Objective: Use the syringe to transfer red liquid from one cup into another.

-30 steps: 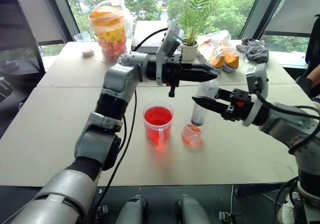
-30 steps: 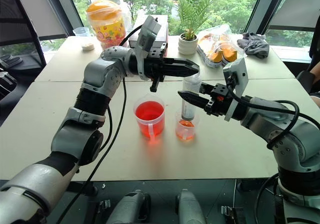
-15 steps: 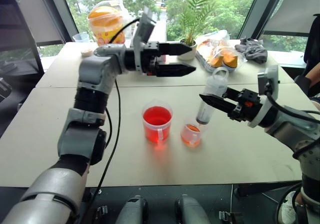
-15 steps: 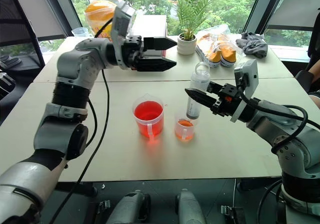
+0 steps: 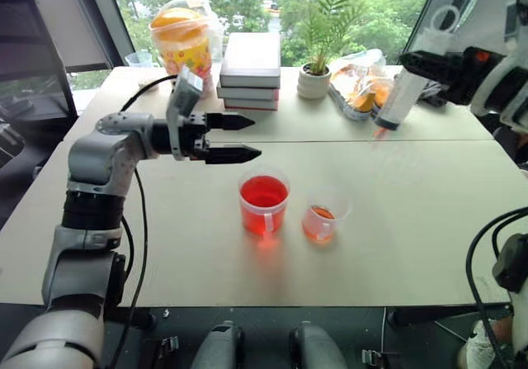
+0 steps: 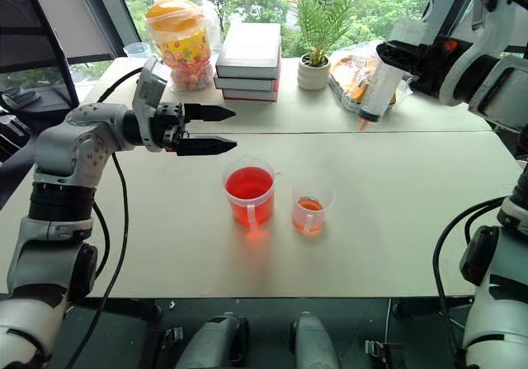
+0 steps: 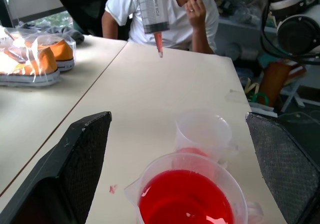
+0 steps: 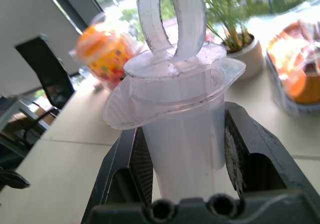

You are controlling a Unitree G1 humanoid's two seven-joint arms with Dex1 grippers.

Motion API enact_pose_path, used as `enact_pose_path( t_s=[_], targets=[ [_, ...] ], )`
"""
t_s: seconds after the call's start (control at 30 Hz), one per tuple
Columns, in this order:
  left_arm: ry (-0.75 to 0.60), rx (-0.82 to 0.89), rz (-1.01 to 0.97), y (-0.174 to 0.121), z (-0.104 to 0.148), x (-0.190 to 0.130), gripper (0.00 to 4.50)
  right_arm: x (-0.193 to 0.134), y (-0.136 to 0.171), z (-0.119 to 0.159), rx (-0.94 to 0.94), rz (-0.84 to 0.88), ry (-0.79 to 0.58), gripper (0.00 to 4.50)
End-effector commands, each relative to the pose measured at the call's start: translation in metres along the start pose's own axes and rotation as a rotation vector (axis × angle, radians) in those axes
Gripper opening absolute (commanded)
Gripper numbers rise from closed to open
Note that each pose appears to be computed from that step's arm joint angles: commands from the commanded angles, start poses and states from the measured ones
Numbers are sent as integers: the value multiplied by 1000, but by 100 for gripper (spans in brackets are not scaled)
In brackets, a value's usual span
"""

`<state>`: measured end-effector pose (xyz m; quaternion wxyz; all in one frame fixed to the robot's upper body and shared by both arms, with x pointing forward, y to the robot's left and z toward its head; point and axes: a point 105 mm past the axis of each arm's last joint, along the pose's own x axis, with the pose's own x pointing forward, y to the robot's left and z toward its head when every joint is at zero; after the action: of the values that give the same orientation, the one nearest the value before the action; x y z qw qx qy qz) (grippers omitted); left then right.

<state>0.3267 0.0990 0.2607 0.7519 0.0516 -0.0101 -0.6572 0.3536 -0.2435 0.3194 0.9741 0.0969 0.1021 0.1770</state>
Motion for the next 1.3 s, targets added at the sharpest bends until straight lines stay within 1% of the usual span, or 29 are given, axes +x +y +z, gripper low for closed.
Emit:
enact_pose_path(
  t_s=[0.03, 0.1, 0.17, 0.33, 0.47, 0.53, 0.57, 0.6, 0.63, 0.73, 0.83, 0.93, 0.97, 1.03, 1.1, 1.13, 1.17, 1.23, 1.3],
  targets=[
    [-20, 37, 13, -7, 9, -4, 442, 1, -25, -42, -41, -116, 294, 159],
    [-18, 33, 18, -9, 7, -5, 442, 5, -35, -64, -29, -124, 394, 159],
    [-16, 32, 21, -11, 5, -5, 442, 9, -41, -79, -19, -120, 463, 159],
    [-1, 26, 33, -14, 2, -7, 442, 21, -62, -130, 0, -167, 652, 159],
    [11, 26, 47, -16, -1, -8, 442, 29, -69, -157, 30, -183, 732, 159],
    [13, 22, 49, -17, -2, -9, 442, 32, -69, -164, 44, -176, 748, 159],
    [17, 21, 51, -18, -2, -9, 447, 34, -70, -166, 52, -177, 749, 206],
    [22, 21, 54, -19, -3, -9, 450, 36, -70, -167, 60, -172, 746, 257],
    [27, 20, 56, -20, -4, -10, 450, 36, -70, -167, 65, -172, 744, 293],
    [33, 16, 56, -22, -5, -11, 450, 36, -70, -162, 85, -163, 727, 446],
    [38, 9, 53, -25, -6, -11, 450, 30, -67, -148, 87, -147, 689, 449],
    [41, 9, 55, -26, -4, -14, 450, 18, -53, -114, 15, -76, 596, 449],
    [41, 9, 56, -27, -4, -15, 450, 12, -46, -103, -33, -46, 558, 449],
    [46, 12, 59, -28, -4, -17, 450, 2, -37, -89, -131, -3, 509, 449],
    [68, 22, 73, -28, -5, -21, 450, -31, -1, -70, -347, 188, 429, 449],
    [81, 26, 80, -29, -6, -24, 450, -46, 15, -69, -440, 271, 413, 449],
    [87, 27, 83, -29, -7, -26, 450, -57, 24, -72, -481, 312, 426, 449],
    [101, 22, 86, -32, -9, -30, 450, -70, 25, -82, -545, 317, 458, 449],
    [124, 10, 95, -34, -13, -33, 450, -81, 32, -86, -545, 346, 450, 449]
  ],
)
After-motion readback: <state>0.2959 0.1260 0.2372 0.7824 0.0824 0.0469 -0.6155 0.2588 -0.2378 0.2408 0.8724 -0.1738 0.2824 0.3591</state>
